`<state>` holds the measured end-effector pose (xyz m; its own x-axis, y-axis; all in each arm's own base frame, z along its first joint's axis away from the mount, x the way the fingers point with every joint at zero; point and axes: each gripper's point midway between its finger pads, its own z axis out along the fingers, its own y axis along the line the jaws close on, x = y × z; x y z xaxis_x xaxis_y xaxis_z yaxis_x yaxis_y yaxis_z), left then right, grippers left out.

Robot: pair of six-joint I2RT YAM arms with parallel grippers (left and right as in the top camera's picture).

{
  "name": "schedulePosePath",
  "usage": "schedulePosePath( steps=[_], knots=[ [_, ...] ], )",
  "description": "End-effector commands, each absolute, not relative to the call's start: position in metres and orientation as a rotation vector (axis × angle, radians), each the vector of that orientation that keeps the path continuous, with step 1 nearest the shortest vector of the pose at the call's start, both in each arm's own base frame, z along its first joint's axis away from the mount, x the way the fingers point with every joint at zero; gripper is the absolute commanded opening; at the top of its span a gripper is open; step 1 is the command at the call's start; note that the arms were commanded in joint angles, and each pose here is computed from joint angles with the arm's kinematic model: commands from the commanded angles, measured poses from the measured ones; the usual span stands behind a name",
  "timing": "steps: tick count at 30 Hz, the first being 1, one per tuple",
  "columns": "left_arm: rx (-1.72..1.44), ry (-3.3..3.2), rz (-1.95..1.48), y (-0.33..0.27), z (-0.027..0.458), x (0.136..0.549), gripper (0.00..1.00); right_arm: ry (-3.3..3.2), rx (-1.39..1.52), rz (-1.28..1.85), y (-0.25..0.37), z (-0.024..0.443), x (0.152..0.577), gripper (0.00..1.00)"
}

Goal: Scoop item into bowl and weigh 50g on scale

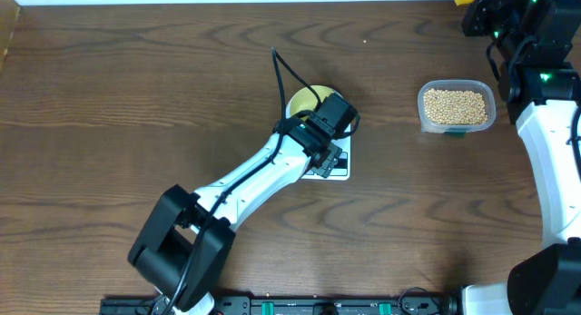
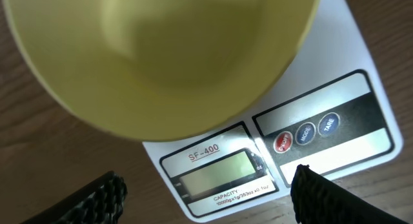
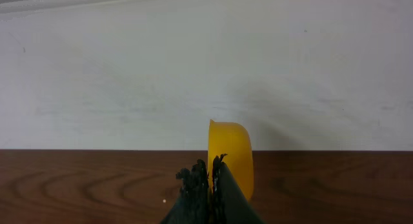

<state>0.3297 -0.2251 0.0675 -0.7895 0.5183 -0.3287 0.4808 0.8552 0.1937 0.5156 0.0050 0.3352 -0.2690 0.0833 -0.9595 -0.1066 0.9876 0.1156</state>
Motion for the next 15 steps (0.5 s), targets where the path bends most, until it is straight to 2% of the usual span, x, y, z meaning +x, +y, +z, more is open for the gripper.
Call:
schedulePosePath(
  steps=[1,15],
  knots=[
    [0.735,2.68,0.183,-0.222,0.055,0.331,0.84,1.829,-0.018,0.178,0.007,0.338,0.517,0.01],
    [0.748,2.704,0.203,-0.223,0.036,0.333,0.84,1.834,-0.018,0.178,0.007,0.337,0.517,0.01]
  ],
)
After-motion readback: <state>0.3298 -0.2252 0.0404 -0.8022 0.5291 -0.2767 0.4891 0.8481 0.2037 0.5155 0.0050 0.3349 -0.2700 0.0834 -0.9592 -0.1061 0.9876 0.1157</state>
